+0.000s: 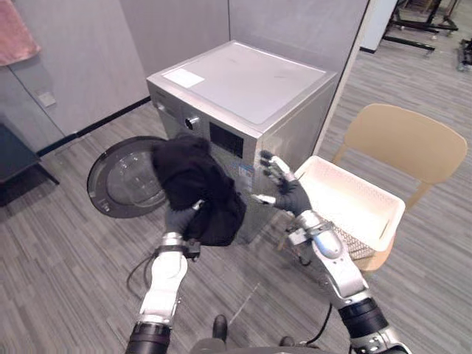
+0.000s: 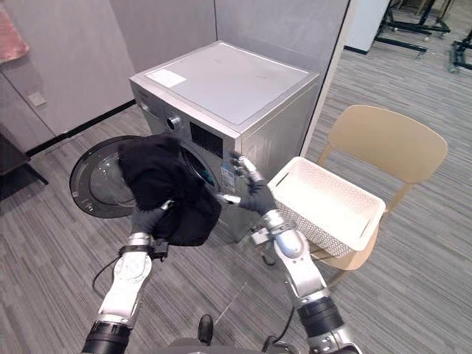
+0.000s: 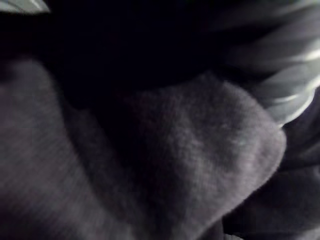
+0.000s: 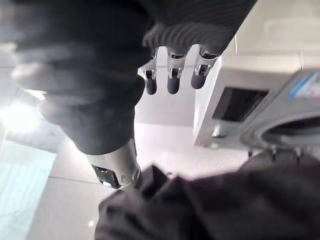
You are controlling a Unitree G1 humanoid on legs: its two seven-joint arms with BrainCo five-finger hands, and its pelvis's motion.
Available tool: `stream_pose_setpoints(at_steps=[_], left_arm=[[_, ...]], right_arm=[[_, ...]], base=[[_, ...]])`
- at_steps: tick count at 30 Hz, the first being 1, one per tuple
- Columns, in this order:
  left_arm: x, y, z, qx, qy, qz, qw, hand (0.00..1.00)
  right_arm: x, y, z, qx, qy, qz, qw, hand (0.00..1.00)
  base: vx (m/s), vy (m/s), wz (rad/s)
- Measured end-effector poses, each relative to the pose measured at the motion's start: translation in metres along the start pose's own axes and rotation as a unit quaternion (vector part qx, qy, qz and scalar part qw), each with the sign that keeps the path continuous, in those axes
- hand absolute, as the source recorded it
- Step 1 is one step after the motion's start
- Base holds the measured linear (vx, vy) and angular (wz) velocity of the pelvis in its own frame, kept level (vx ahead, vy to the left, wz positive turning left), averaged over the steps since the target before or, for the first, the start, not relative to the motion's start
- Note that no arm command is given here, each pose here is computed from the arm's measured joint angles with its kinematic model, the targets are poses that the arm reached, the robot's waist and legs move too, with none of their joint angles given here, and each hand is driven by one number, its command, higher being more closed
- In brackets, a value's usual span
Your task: Pick up the laundry basket with both hands and put the clothes into the washing machine.
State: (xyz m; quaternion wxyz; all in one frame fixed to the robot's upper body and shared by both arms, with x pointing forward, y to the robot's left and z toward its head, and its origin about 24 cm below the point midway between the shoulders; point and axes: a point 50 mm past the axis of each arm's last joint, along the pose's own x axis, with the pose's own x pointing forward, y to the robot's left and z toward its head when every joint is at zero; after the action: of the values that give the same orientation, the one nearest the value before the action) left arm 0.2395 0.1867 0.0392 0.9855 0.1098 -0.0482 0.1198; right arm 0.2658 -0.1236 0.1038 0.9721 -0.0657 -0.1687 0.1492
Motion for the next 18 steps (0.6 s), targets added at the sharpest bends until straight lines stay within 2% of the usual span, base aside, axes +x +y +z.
stream_pose_setpoints(at_steps=[4, 7, 9, 14, 18], left_arm=[[-0.012, 0.023, -0.018, -0.009, 0.045, 0.043, 0.998, 1.0], [-0.013, 0.021, -0.023, -0.031, 0.061, 0.048, 0.997, 1.0], [-0.017, 0.024, -0.031, -0.032, 0.079, 0.059, 0.995, 1.0], [-0.049, 0.044, -0.073, -0.009, 0.185, 0.081, 0.979, 1.0], [-0.086, 0.053, -0.099, 0.002, 0.273, 0.082, 0.958, 1.0]], right_arm=[[-0.022, -0.033, -0.003, -0.056, 0.018, -0.087, 0.994, 0.0], [-0.043, -0.056, -0.02, -0.087, 0.069, -0.142, 0.984, 0.0], [-0.051, -0.061, -0.035, -0.098, 0.11, -0.15, 0.978, 0.0], [-0.084, -0.047, -0.093, -0.098, 0.261, -0.133, 0.951, 0.0], [-0.131, -0.029, -0.138, -0.064, 0.398, -0.127, 0.906, 0.0]], base=[[0.08, -0.078, 0.6], [0.04, -0.044, 1.39], [0.01, 0.085, 0.98], [0.05, 0.071, 0.41], [0.1, 0.111, 0.3]])
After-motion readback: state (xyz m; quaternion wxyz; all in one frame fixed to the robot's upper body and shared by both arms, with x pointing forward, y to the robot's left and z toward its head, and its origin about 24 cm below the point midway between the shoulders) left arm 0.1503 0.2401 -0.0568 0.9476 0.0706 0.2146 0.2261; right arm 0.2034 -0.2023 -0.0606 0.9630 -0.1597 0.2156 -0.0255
